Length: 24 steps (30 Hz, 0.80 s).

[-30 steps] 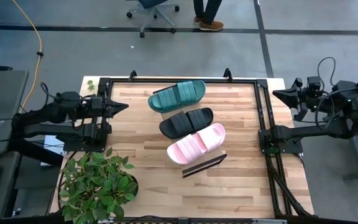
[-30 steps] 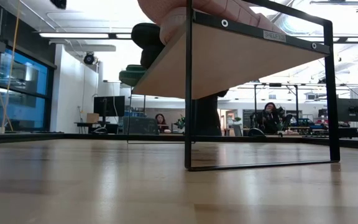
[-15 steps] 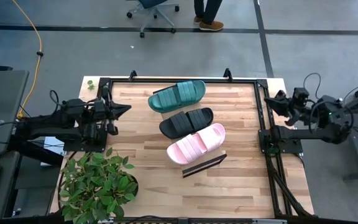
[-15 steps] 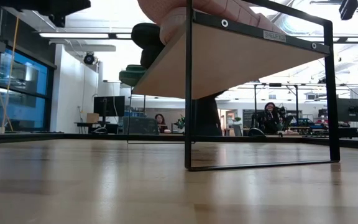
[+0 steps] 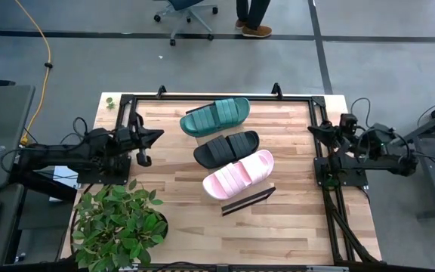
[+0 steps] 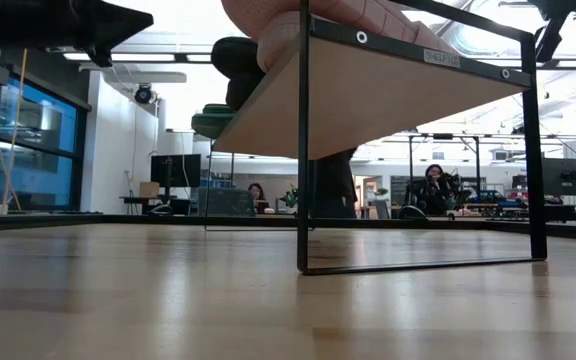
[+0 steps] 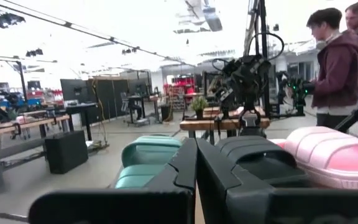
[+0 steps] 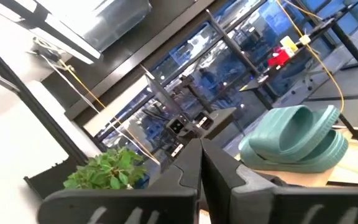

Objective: Pick and place slides into the shelf
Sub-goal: Return to Home Position

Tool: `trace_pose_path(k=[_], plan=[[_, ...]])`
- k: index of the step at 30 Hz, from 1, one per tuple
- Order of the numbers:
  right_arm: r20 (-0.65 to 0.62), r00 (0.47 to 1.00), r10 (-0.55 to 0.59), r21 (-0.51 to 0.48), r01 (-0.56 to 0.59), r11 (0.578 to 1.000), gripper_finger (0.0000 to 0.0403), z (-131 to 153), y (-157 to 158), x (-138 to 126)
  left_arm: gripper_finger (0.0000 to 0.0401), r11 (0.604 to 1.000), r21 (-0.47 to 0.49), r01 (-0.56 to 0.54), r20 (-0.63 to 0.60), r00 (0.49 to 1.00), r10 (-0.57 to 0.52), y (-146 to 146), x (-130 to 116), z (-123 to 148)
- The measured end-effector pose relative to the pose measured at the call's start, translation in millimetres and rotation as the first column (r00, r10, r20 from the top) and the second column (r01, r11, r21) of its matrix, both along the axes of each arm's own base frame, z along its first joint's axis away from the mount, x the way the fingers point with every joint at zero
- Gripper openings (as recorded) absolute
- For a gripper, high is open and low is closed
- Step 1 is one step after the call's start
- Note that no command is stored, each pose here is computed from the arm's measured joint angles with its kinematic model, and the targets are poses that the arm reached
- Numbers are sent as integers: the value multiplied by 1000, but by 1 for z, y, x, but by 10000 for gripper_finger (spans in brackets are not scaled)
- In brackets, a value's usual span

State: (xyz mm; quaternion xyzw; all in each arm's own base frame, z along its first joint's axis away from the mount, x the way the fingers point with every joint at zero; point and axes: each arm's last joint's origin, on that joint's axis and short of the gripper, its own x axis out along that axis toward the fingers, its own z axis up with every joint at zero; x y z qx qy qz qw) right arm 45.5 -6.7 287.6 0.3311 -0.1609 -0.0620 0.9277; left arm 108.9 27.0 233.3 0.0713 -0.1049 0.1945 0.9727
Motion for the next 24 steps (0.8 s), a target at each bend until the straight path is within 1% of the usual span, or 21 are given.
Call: trace_pose_path(k=[5, 10, 14, 17, 24], plan=[[-1, 1000, 6, 20, -6, 1000, 0, -3, 0, 2, 0, 1000, 6, -2, 37, 999, 2, 0, 0, -10], [14, 1000, 8, 27, -8, 1000, 0, -2, 0, 2, 0, 1000, 6, 2, 35, 999, -3, 0, 1, -20], [20, 1000, 14, 49, -15, 999, 0, -2, 0, 2, 0, 999, 6, 43, 40, 998, -44, -1, 1, -27], [27, 1000, 15, 55, -16, 998, 0, -1, 0, 2, 0, 997, 0, 71, 42, 997, -71, -2, 0, -31], [39, 999, 15, 54, -17, 998, 0, 0, 0, 1, 0, 996, 16, 85, 57, 995, -86, -4, -6, -32]])
